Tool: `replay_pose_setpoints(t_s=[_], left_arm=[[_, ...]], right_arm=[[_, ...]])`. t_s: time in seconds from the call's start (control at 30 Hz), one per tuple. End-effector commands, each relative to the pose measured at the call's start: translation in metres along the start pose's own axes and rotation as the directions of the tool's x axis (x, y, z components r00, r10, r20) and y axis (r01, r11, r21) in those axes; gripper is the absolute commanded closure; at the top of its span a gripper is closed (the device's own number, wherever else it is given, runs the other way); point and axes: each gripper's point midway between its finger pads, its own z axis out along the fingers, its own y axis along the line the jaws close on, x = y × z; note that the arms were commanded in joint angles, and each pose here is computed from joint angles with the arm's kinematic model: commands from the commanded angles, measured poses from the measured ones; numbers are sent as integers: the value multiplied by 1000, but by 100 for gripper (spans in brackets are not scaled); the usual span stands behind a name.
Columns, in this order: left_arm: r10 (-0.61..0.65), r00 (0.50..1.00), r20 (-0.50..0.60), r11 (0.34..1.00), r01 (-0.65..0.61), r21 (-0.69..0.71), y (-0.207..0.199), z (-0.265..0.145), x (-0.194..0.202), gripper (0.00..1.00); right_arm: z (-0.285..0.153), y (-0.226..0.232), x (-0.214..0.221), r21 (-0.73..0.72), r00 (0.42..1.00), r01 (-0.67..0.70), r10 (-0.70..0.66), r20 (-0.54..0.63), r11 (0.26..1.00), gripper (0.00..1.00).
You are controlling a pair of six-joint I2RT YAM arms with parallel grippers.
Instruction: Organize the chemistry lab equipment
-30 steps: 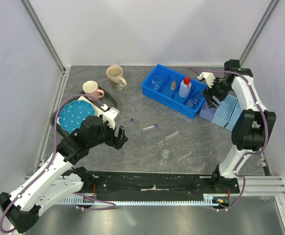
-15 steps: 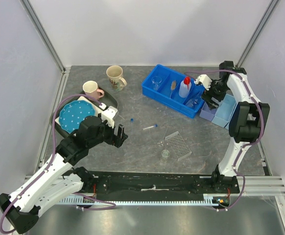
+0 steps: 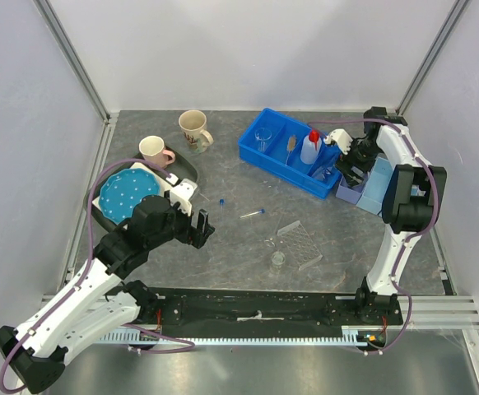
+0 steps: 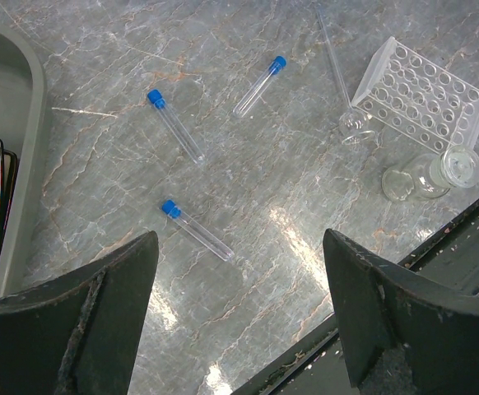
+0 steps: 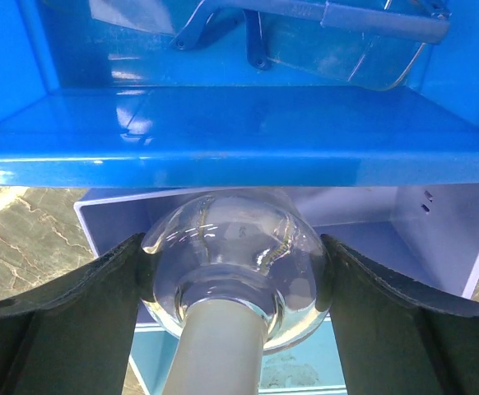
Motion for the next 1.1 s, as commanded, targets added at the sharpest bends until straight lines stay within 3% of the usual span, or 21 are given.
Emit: replay_pose_setpoints(t_s=[0.0,0.1,0.33,1.07], left_arm=[[5,999,52,1000,-5,6,-1,1,-12,12],[6,999,47,1000,-7,12,-2,2,-10,12],[7,998,58,1000,-8,15,-3,0,-12,12],[7,997,71,1000,-9,26,-5,-3,-14,12]], right_arm=[[2,-9,-3,29,1000,-23,23,14,999,23],[-4,-9,-8,43,999,-27,26,33,999,13],[-36,-14,-22,111,996,-30,20,86,993,2],[-99,19,-55,138,979,10,-38,198,990,2]])
